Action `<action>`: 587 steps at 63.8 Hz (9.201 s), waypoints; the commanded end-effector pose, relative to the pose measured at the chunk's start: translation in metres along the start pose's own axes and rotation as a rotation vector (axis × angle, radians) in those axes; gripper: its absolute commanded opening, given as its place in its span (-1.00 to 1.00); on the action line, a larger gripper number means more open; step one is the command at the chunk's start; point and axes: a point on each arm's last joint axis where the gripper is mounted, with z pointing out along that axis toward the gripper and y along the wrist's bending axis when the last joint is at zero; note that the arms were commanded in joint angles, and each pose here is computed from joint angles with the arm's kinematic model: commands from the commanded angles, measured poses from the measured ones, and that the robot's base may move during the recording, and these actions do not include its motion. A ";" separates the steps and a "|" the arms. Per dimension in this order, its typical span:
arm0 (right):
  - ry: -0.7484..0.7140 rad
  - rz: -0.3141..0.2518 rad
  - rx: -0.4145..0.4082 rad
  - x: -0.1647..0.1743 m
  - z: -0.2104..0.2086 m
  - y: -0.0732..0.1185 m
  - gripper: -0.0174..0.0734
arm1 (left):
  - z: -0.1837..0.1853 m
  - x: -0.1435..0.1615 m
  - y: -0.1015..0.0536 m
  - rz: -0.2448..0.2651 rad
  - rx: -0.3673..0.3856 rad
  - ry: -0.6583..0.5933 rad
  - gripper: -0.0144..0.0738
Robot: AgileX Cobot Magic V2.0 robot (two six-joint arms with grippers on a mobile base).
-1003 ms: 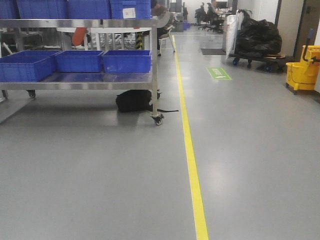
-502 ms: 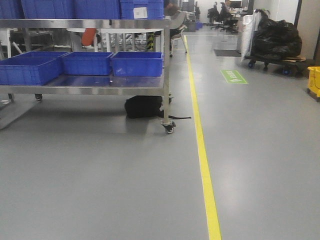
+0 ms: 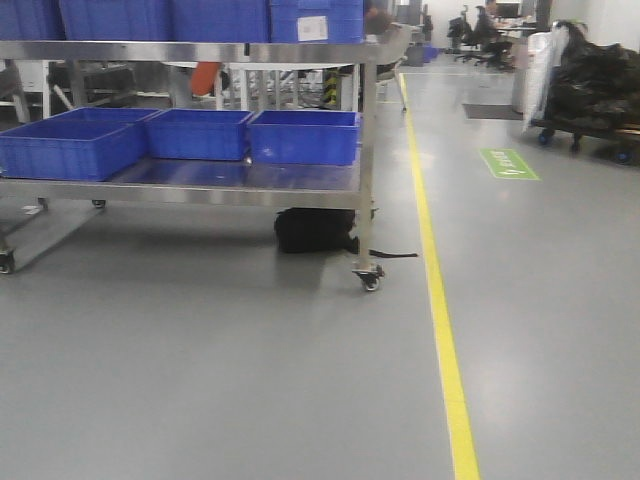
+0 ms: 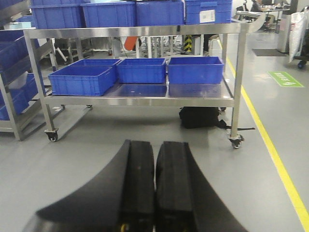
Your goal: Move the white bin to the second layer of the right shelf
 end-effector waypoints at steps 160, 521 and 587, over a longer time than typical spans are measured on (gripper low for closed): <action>-0.084 -0.007 -0.011 -0.010 -0.007 0.002 -0.49 | 0.000 0.004 0.000 -0.009 -0.004 -0.061 -0.48; -0.085 -0.007 -0.011 -0.010 -0.007 0.002 -0.49 | 0.000 0.004 0.000 -0.009 -0.004 -0.061 -0.48; -0.085 -0.007 -0.011 -0.010 -0.007 0.002 -0.49 | 0.000 0.004 0.000 -0.009 -0.004 -0.061 -0.48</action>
